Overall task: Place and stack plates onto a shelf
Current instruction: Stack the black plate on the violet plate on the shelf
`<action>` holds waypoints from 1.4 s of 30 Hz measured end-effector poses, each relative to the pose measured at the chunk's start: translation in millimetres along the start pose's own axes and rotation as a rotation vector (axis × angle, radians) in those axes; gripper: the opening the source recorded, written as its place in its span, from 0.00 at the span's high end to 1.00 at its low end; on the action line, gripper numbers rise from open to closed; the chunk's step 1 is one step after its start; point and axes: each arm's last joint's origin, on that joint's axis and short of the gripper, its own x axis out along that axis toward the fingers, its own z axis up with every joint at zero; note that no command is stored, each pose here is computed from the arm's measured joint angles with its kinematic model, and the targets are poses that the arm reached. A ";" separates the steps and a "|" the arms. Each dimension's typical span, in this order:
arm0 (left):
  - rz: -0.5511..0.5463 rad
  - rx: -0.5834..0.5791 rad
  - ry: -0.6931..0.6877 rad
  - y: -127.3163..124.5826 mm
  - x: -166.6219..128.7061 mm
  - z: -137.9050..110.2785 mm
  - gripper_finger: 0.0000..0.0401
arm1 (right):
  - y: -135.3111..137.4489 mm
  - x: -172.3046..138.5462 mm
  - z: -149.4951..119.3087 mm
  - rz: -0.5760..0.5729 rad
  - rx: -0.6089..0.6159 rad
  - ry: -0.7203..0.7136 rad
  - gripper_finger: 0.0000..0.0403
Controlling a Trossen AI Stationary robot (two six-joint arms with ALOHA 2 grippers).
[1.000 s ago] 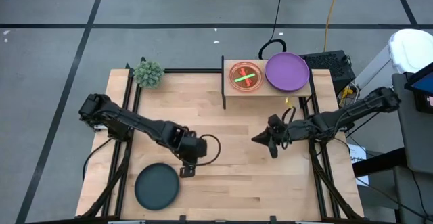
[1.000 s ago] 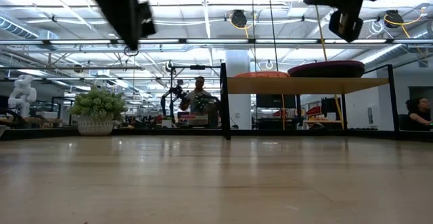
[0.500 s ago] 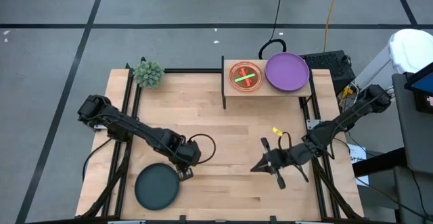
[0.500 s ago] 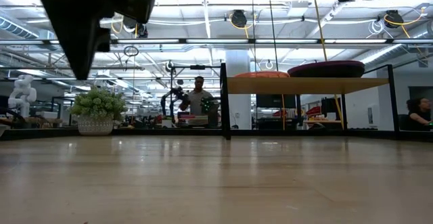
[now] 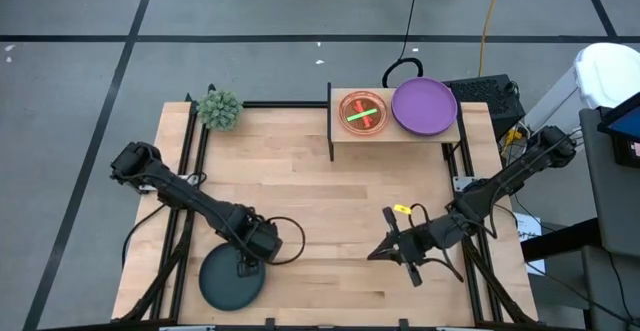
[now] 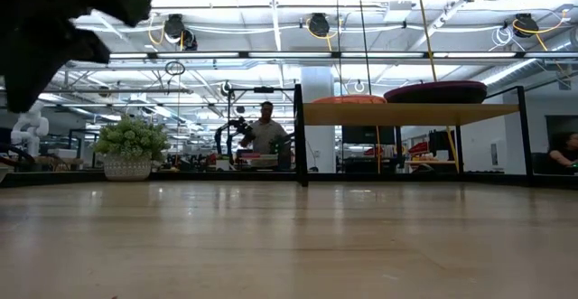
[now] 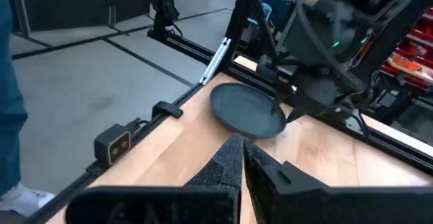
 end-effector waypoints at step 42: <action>-0.101 0.139 -0.249 63.3 73.8 -89.3 0.82 | -10.5 2.0 -7.4 -0.027 0.017 0.096 1.00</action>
